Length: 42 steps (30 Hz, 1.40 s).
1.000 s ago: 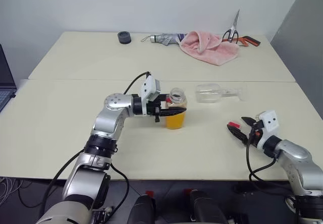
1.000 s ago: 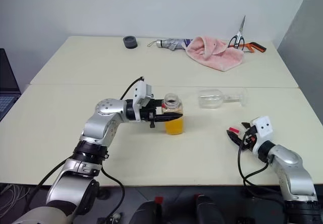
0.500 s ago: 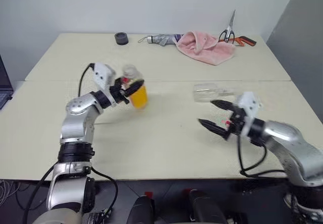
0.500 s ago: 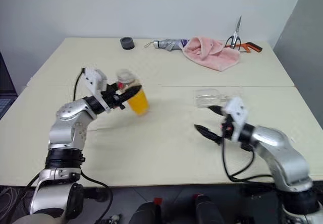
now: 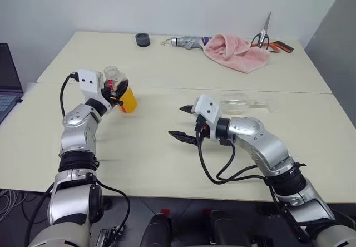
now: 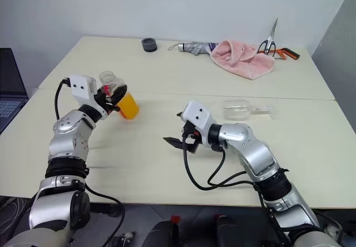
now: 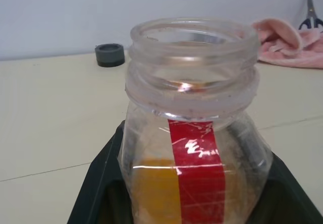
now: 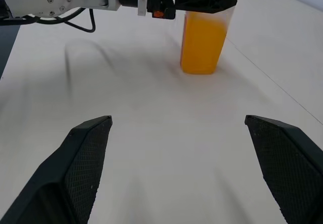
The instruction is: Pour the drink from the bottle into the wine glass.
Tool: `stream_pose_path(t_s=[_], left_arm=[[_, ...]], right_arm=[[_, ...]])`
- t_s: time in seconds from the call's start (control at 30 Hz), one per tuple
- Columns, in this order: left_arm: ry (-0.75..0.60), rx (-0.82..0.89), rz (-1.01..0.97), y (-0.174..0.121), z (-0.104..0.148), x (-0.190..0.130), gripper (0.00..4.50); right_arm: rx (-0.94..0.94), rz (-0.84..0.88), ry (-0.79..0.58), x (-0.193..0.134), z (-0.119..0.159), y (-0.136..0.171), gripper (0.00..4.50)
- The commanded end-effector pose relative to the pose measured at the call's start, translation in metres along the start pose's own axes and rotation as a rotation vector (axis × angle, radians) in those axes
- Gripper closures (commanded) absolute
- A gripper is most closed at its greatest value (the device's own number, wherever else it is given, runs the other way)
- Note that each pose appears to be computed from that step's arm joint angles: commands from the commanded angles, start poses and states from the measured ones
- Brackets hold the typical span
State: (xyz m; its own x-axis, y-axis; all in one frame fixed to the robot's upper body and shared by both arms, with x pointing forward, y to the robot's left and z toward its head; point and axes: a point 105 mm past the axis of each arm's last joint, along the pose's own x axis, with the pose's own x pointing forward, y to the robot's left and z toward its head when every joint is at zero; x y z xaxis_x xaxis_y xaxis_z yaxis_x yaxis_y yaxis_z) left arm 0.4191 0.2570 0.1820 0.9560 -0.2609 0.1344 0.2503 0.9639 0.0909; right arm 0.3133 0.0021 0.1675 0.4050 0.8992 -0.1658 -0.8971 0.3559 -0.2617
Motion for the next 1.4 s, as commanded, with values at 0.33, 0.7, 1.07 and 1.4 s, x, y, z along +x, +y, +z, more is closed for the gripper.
stream_pose_path(t_s=[0.33,0.7,1.07,1.4], left_arm=[[-0.020,0.024,0.071,0.011,0.000,-0.002,0.11],[-0.050,0.094,0.114,0.009,-0.010,-0.037,0.05],[0.016,0.085,0.023,-0.030,-0.023,-0.099,0.05],[0.163,0.134,-0.638,-0.124,-0.016,-0.112,0.05]], right_arm=[[-0.054,-0.011,-0.045,-0.008,0.017,-0.003,0.00],[-0.118,-0.079,-0.039,-0.039,-0.002,0.002,0.00],[-0.223,-0.414,-0.003,-0.097,-0.018,-0.024,0.00],[-0.733,-0.640,0.472,-0.143,-0.073,-0.082,0.00]])
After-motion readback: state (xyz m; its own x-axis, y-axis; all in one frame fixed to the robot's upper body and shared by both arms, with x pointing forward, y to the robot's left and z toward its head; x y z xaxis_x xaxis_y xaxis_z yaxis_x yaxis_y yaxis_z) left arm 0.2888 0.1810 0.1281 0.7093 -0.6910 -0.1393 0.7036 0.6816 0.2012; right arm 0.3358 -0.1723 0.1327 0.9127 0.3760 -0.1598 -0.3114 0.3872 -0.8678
